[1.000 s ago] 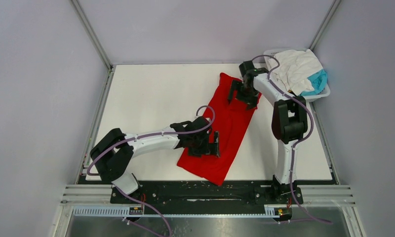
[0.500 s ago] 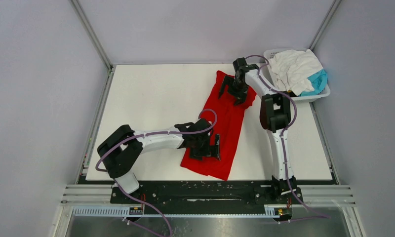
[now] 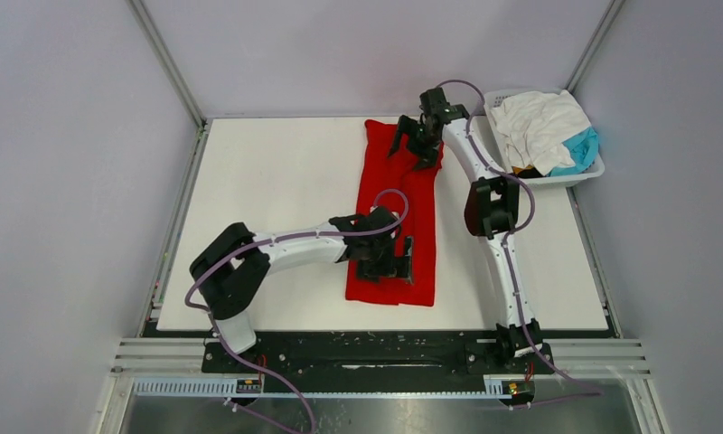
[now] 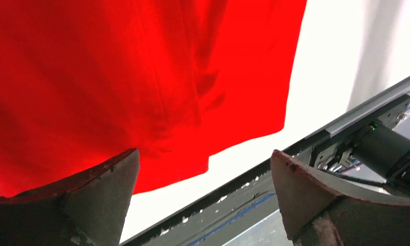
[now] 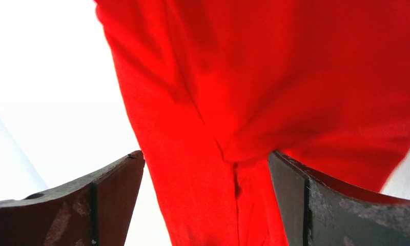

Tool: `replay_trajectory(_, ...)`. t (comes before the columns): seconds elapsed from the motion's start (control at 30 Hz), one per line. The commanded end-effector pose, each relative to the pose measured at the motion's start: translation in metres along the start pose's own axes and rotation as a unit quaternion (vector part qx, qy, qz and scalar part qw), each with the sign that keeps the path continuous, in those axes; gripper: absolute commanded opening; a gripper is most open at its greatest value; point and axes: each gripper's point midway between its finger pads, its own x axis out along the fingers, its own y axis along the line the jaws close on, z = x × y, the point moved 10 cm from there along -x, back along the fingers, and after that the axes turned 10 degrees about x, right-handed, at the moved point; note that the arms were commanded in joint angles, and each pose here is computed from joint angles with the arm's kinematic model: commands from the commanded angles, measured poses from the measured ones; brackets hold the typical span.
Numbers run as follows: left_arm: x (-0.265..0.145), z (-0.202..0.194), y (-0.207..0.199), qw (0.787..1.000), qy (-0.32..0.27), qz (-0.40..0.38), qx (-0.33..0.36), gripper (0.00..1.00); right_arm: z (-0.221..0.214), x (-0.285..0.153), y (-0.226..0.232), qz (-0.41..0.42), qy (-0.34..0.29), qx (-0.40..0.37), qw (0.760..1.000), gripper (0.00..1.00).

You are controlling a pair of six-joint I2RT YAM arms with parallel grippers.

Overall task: Fold and stack the t-shirts
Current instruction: Rotate the tshirt 90 degrees, then grab the bottom of the folded rectangular tshirt with both arms

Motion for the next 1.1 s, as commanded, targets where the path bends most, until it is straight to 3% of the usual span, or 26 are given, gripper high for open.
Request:
replay_trajectory(0.0, -0.052, 0.01, -0.011, 0.997, -0.076, -0.001, 0.034, 0.99, -0.009, -0.12, 0.044, 0.052, -0.083, -0.073, 0.993, 1.0)
replay_trajectory(0.1, -0.079, -0.002, 0.0, 0.992, -0.124, 0.016, 0.035, 0.99, -0.035, -0.165, 0.028, 0.013, -0.13, -0.079, 0.988, 1.0)
replay_trajectory(0.27, -0.09, -0.032, 0.043, 0.986, -0.153, 0.059, -0.01, 0.99, -0.113, -0.186, -0.041, 0.024, -0.19, -0.026, 0.981, 1.0)
replay_trajectory(0.47, -0.073, -0.053, 0.085, 0.988, -0.134, 0.041, -0.064, 0.97, -0.225, -0.162, -0.136, 0.045, -0.126, 0.05, 0.99, 0.99)
replay_trajectory(0.67, -0.049, -0.058, 0.091, 0.992, -0.102, 0.026, -0.075, 0.74, -0.289, -0.144, -0.178, 0.055, -0.043, 0.069, 0.995, 0.88)
replay_trajectory(0.73, -0.042, -0.057, 0.091, 0.992, -0.093, 0.017, -0.078, 0.61, -0.301, -0.14, -0.183, 0.052, -0.027, 0.064, 0.996, 0.84)
replay_trajectory(0.97, -0.021, -0.061, 0.099, 0.993, -0.058, 0.035, -0.092, 0.37, -0.321, -0.127, -0.195, 0.025, 0.011, 0.062, 0.998, 0.65)
replay_trajectory(1.03, -0.019, -0.063, 0.102, 0.993, -0.054, 0.045, -0.094, 0.23, -0.324, -0.123, -0.196, 0.014, 0.015, 0.055, 0.998, 0.61)
replay_trajectory(1.07, -0.018, -0.064, 0.102, 0.993, -0.051, 0.044, -0.093, 0.12, -0.326, -0.12, -0.199, 0.004, 0.019, 0.053, 0.998, 0.55)
